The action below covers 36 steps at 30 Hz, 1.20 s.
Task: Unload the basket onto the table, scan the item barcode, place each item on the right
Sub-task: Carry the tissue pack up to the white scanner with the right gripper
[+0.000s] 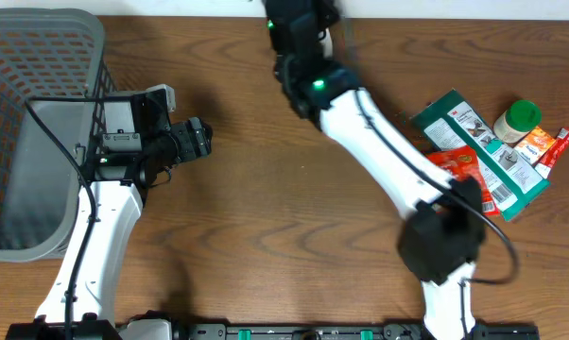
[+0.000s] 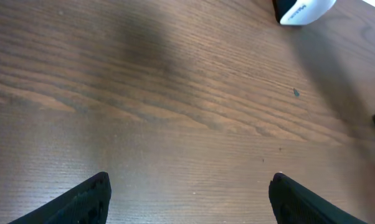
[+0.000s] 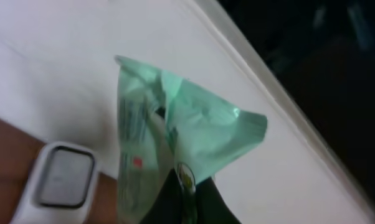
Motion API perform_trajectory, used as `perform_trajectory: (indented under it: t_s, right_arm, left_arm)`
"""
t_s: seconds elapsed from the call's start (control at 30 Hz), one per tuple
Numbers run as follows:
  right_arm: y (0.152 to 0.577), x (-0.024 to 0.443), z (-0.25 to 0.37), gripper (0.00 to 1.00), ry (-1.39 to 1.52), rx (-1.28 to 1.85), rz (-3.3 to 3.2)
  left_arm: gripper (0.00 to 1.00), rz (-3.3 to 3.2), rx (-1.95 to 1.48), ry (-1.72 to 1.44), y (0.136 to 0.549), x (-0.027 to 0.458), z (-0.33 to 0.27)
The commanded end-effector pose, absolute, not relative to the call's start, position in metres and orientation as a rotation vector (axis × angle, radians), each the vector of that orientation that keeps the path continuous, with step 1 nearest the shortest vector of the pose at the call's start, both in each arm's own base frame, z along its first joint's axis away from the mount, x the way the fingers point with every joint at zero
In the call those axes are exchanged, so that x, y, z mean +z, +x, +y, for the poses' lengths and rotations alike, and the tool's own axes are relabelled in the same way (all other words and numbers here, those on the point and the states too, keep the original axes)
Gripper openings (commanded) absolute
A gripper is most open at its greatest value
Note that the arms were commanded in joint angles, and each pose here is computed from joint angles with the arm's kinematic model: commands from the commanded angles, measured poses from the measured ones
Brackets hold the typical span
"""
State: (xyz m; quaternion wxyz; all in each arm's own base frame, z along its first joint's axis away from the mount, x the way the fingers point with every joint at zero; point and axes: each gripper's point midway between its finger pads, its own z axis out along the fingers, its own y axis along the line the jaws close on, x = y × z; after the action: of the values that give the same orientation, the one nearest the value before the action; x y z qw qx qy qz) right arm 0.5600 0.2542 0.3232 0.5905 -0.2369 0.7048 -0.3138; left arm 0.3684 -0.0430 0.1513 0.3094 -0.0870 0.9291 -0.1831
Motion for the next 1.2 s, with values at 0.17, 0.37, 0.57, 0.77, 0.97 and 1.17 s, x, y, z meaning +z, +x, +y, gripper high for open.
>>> perform_trajectory:
  t_s: [0.17, 0.37, 0.57, 0.77, 0.97, 1.17]
  right_arm:
    - [0.592, 0.283, 0.268, 0.01, -0.564, -1.007, 1.463]
    - [0.606, 0.233, 0.288, 0.01, -0.652, -0.985, 1.425]
    - [0.616, 0.192, 0.289, 0.01, -0.692, -0.984, 1.431]
    - [0.624, 0.171, 0.296, 0.01, -0.802, -0.966, 1.405]
    - [0.633, 0.180, 0.292, 0.01, -0.924, -1.059, 1.327]
    - [0.650, 0.195, 0.271, 0.01, -0.920, -1.079, 1.376]
  left_arm:
    - [0.82, 2.439, -0.480, -0.217, 0.370, 0.158, -0.042]
    - [0.82, 2.439, -0.480, -0.217, 0.370, 0.158, -0.042]
    - [0.82, 2.439, -0.480, -0.217, 0.370, 0.158, -0.042]
    - [0.82, 2.439, -0.480, -0.217, 0.370, 0.158, -0.042]
    - [0.82, 2.439, -0.480, -0.217, 0.370, 0.158, -0.042]
    - [0.82, 2.439, -0.480, -0.217, 0.370, 0.158, -0.042]
